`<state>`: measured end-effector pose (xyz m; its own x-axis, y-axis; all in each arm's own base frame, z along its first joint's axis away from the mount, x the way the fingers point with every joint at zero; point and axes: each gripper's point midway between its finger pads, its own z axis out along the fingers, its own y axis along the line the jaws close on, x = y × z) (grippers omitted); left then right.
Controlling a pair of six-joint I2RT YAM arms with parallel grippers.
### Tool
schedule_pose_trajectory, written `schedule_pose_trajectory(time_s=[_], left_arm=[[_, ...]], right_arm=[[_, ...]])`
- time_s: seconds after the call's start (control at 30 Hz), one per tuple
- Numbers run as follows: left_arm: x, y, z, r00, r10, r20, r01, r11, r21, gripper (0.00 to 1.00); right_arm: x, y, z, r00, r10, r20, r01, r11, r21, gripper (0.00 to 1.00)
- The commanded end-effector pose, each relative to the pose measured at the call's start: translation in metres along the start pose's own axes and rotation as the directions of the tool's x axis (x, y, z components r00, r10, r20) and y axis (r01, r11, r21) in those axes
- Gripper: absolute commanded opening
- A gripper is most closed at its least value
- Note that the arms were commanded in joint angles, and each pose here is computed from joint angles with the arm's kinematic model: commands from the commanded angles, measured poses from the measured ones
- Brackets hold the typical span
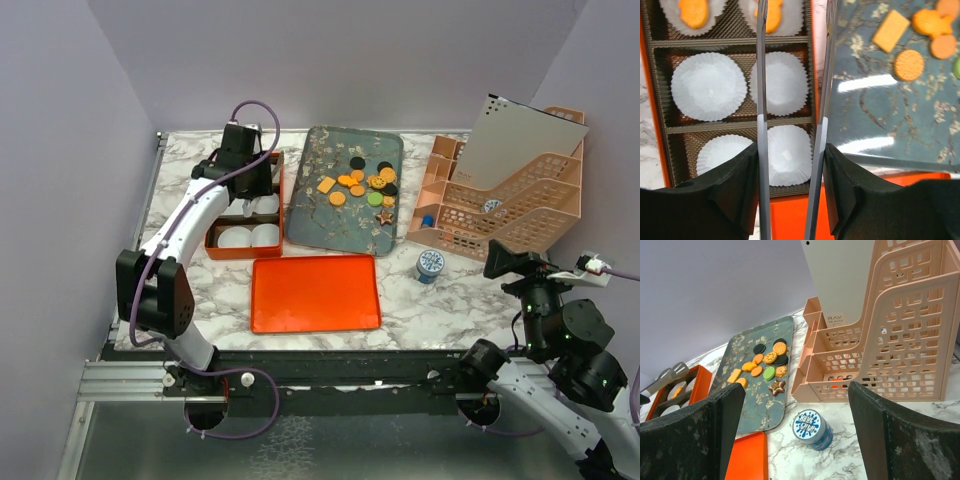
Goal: Pack the cookies
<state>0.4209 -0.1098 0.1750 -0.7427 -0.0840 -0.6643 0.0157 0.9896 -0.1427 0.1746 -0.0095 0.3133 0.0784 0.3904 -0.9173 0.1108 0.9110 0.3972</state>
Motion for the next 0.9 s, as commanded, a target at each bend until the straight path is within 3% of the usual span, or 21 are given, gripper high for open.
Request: schedule_pose_trajectory(time_s=[0.0,0.37,0.87], left_arm=[[-0.005,-0.039,-0.028,0.996,0.071,0.061,-0.079,0.987,0.143,0.53],[0.036,-0.103,-0.031,0.981,0.195,-0.001,-0.186,0.940,0.285,0.53],[0.080,-0.131,-0.007,0.961,0.259,-0.098,-0.221,0.931,0.290,0.55]], right_arm=[[0.004,-0.007,0.001,0.999,-0.032,-0.007,0.032,0.999,0.037,0.92],[0.003,-0.010,0.001,0.999,-0.033,-0.004,0.034,0.998,0.057,0.94],[0.006,-0.011,0.004,0.999,-0.050,-0.010,0.050,0.996,0.073,1.00]])
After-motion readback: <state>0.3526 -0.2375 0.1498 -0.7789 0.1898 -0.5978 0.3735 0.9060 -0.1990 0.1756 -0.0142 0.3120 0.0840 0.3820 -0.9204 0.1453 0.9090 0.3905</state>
